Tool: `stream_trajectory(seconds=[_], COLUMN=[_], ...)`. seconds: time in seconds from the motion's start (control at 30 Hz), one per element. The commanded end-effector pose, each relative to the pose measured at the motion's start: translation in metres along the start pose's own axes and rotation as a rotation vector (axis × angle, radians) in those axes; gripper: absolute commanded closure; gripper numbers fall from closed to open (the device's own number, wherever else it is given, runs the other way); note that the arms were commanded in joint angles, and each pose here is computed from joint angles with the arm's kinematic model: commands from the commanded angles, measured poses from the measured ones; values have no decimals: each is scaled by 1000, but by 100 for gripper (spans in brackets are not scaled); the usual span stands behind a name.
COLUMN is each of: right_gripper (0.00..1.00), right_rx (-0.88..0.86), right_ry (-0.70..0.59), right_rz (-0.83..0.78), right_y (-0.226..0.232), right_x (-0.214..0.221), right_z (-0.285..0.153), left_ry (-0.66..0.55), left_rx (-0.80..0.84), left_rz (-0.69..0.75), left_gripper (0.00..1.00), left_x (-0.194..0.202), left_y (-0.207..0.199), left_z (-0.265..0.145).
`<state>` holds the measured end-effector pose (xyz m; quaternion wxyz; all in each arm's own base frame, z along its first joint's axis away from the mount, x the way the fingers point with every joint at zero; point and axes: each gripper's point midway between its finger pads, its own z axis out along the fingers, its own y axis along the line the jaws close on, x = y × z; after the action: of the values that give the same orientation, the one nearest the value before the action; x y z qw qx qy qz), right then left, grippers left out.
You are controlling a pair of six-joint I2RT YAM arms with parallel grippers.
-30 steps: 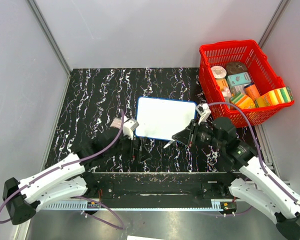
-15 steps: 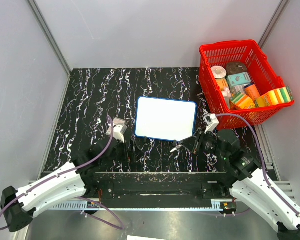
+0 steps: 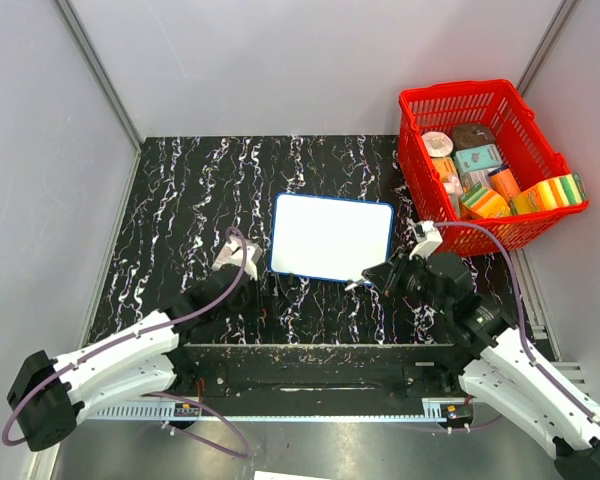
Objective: Write a sentence on the whiteboard
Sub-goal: Move the whiteboard to the center of the board.
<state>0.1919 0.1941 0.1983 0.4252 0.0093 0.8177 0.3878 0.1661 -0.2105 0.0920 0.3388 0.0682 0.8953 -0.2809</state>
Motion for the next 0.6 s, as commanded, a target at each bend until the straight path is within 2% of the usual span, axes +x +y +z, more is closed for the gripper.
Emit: stream_trajectory(seconds=[0.0,0.17,0.27,0.4,0.57], right_gripper=[100,100,100,100,100], right_rx=[-8,1,-22,23,-10], right_ry=[-133,-189,-164,-112,-92], right_rz=[-34,-60,-61,-23,18], right_y=[14,20,29,19,20], right_x=[-39,-60,-63,-54,-45], right_z=[5,23,37,58,72], left_ry=[-82,-89,-91,-85,-89], left_rx=[34,14,9,5,98], left_rz=[31,47,43,23,-5], left_gripper=[1,1,1,1,1], left_x=[-28,-35,-34,-31,-22], left_y=[-9,-2,4,13,1], left_z=[7,12,17,18,13])
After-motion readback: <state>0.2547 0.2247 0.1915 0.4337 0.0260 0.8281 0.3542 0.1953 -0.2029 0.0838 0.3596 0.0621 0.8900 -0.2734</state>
